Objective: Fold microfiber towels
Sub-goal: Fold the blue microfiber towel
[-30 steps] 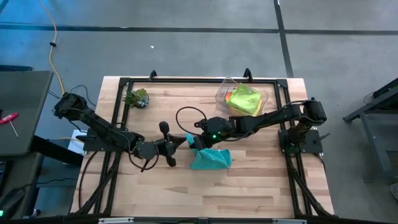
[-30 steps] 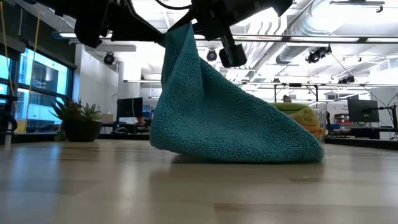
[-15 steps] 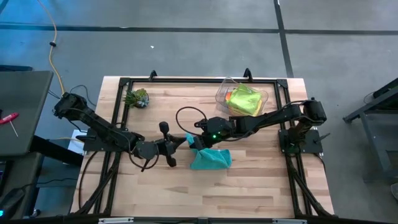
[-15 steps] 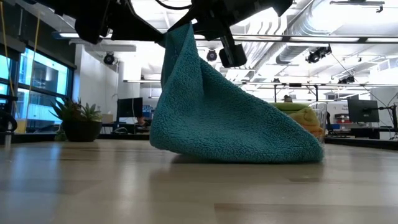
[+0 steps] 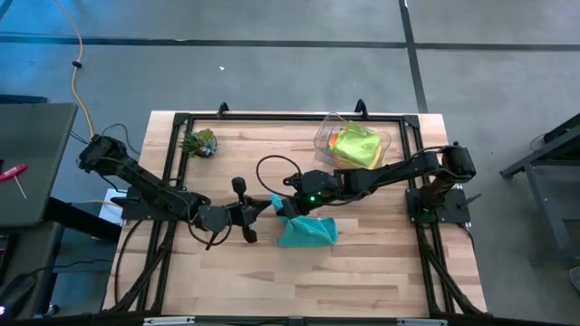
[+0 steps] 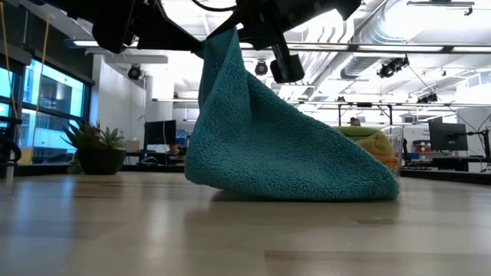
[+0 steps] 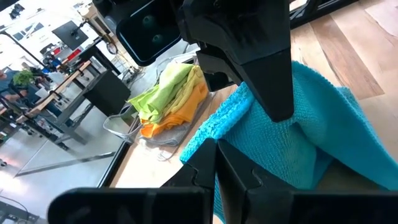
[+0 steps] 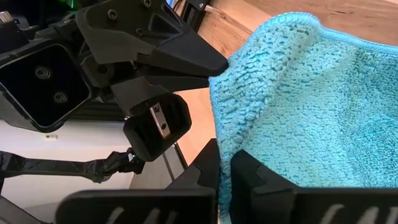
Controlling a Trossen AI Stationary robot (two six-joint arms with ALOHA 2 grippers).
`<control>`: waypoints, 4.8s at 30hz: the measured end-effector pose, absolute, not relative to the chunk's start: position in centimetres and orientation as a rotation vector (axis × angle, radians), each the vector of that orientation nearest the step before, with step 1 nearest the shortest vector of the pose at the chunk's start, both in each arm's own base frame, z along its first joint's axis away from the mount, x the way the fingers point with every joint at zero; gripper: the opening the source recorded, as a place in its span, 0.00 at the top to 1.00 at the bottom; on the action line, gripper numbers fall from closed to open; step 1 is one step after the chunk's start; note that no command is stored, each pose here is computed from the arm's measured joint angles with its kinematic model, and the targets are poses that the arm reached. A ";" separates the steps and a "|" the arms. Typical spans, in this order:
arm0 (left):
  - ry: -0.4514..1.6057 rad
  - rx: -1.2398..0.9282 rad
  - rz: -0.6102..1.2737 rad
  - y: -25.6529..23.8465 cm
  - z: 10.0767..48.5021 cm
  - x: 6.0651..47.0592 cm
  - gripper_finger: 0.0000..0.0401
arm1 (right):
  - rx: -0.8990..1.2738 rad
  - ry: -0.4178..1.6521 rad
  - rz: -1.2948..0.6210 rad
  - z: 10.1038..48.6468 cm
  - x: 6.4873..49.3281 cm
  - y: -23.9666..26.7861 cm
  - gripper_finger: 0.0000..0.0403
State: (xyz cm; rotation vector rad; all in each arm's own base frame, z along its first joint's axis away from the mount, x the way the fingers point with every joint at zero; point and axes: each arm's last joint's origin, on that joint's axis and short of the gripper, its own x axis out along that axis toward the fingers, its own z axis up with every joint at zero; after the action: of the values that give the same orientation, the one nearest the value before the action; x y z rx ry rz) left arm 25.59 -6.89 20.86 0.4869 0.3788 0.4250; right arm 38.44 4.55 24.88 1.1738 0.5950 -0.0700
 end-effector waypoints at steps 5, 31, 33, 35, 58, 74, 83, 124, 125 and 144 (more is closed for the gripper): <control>0.383 0.481 0.426 -6.9 20.8 25.6 1.00 | 1.172 0.595 -0.070 24.9 38.4 4.5 1.00; 0.416 0.382 0.413 -6.7 20.2 25.4 1.00 | 0.943 0.589 -0.084 27.1 36.4 3.8 1.00; 0.414 0.360 0.407 -6.7 20.3 25.5 1.00 | 0.896 0.602 -0.135 27.9 35.2 3.7 1.00; 0.407 0.333 0.408 -6.7 20.3 25.5 1.00 | 0.868 0.609 -0.184 28.8 34.0 3.8 1.00; 0.440 0.226 0.415 -5.4 19.7 25.6 1.00 | 0.770 0.713 -0.295 29.3 31.2 4.9 0.61; 0.446 0.215 0.406 -5.4 19.6 25.6 1.00 | 0.731 0.672 -0.248 29.7 31.6 4.5 0.49; 0.453 0.243 0.398 -5.3 19.6 25.7 1.00 | 0.731 0.673 -0.249 29.7 31.6 4.5 0.49; 0.394 0.089 0.306 -1.8 20.8 27.2 0.36 | 0.755 0.681 -0.210 29.6 31.7 5.3 1.00; 0.397 0.072 0.310 -1.8 20.6 27.3 0.36 | 0.746 0.717 -0.217 29.4 31.4 5.6 1.00; 0.469 -0.123 0.245 -4.9 18.0 27.8 0.38 | 0.958 0.861 -0.424 16.9 24.0 8.6 1.00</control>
State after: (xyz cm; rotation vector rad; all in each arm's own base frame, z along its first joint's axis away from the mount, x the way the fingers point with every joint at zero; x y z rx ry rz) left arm 27.75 -4.93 18.04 -0.1229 0.4693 0.2450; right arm 24.01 8.59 16.92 0.9584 0.8611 -0.4237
